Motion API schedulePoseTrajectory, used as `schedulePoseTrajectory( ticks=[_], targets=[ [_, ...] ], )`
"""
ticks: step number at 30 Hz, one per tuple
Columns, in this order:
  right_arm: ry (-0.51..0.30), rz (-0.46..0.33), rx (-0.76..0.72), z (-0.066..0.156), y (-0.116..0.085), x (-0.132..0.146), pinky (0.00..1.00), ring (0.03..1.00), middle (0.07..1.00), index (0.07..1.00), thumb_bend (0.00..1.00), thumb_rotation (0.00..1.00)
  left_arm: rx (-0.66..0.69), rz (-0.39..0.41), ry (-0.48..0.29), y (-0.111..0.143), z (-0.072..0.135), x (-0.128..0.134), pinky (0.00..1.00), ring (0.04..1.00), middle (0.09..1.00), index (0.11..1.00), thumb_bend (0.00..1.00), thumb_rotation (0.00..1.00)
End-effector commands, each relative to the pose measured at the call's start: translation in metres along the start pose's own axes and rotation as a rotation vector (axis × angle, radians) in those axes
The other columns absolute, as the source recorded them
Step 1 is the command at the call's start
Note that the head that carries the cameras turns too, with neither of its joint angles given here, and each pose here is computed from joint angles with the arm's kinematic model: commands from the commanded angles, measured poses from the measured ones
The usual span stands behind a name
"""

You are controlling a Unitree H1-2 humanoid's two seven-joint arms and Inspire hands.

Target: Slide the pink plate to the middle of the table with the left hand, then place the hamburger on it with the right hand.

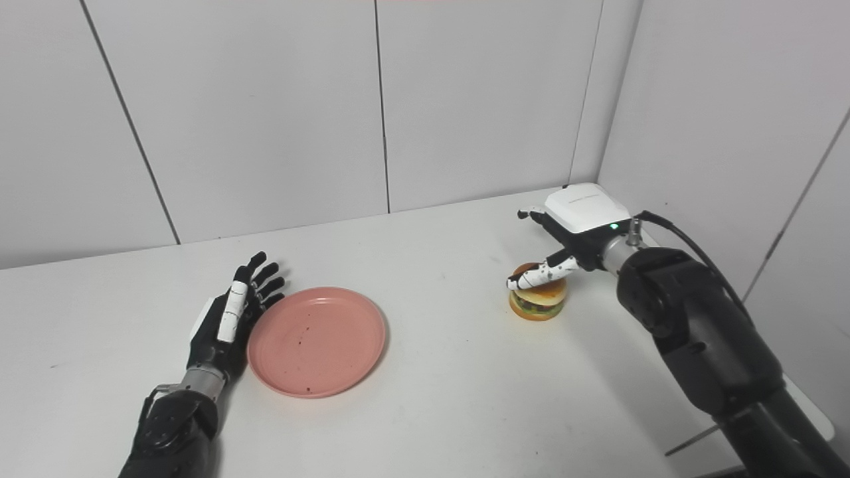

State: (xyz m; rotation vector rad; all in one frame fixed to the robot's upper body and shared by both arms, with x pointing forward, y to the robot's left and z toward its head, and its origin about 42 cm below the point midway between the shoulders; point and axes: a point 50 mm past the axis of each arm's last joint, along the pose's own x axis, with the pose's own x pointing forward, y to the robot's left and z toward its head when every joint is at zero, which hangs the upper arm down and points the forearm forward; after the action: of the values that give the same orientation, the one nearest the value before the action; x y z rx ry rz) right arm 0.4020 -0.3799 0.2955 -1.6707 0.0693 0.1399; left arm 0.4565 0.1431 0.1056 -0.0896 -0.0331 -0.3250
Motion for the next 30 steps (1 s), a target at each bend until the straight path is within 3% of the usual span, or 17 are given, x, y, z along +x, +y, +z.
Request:
schedulePoseTrajectory(
  ticks=[1,15,30],
  targets=[
    [0.045,-0.062,-0.018,-0.011,-0.032,0.002,0.98,0.882,0.828,0.859,1.00,0.80,-0.022,0.008,0.043,-0.002,-0.025,-0.017,0.87,0.895,0.927,0.931,0.86,0.90],
    [0.055,0.001,0.061,-0.013,-0.009,0.006,0.96,0.865,0.834,0.868,1.00,0.74,-0.027,0.010,0.049,-0.006,-0.031,-0.022,0.84,0.883,0.920,0.925,0.86,0.88],
    [0.049,0.017,0.097,-0.012,-0.002,0.009,0.94,0.851,0.830,0.868,1.00,0.69,-0.035,0.003,0.043,-0.007,-0.032,-0.026,0.85,0.872,0.925,0.930,0.86,0.87]
  ],
)
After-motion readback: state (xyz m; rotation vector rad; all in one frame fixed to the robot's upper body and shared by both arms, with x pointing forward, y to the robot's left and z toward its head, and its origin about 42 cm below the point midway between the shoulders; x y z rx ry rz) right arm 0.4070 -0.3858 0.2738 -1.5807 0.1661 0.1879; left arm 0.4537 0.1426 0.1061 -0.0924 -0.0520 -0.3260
